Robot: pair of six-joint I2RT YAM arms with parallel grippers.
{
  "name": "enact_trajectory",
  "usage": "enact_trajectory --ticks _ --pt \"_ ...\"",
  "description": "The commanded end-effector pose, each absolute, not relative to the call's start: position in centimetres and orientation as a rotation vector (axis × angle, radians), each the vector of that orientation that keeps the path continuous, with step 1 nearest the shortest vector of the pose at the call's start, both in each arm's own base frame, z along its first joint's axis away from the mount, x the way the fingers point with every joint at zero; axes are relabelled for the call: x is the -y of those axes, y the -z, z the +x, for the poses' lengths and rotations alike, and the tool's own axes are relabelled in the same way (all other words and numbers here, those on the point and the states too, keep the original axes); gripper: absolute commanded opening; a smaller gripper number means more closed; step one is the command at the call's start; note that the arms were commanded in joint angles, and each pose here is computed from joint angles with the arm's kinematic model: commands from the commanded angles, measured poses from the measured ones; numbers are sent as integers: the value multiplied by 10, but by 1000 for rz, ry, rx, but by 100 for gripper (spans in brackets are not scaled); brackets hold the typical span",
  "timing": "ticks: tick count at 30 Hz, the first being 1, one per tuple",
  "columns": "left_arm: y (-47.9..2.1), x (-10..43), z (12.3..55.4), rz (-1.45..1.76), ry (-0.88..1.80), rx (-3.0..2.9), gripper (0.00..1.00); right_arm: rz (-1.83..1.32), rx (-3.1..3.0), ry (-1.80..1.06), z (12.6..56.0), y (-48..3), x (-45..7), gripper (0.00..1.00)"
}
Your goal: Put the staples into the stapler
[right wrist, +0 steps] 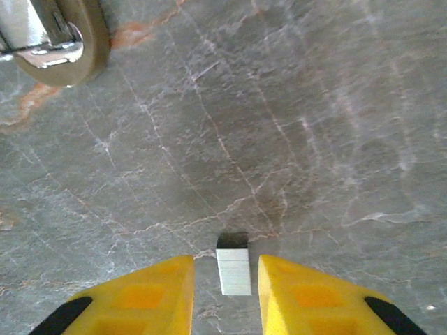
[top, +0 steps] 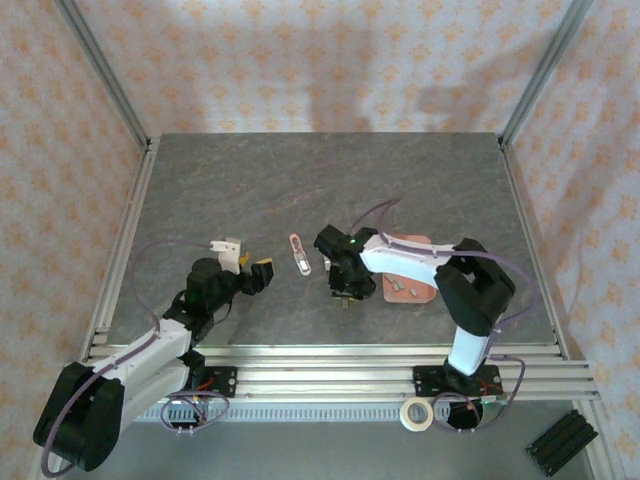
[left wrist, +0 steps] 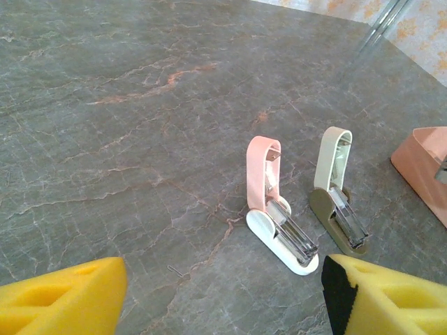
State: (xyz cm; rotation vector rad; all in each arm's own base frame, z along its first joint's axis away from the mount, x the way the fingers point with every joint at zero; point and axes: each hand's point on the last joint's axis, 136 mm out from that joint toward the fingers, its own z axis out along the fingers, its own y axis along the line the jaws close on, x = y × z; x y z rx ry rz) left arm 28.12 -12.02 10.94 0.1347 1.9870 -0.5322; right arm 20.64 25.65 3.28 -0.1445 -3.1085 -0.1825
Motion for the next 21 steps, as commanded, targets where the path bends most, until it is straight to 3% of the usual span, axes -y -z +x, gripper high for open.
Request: enact_trajectory --ticks 1,21 --pt "-125 127 286 173 540 -1945 75 -138 3059 108 200 -31 -252 29" --pt "-124 128 285 174 545 -1949 74 -127 3046 64 205 -18 -254 24"
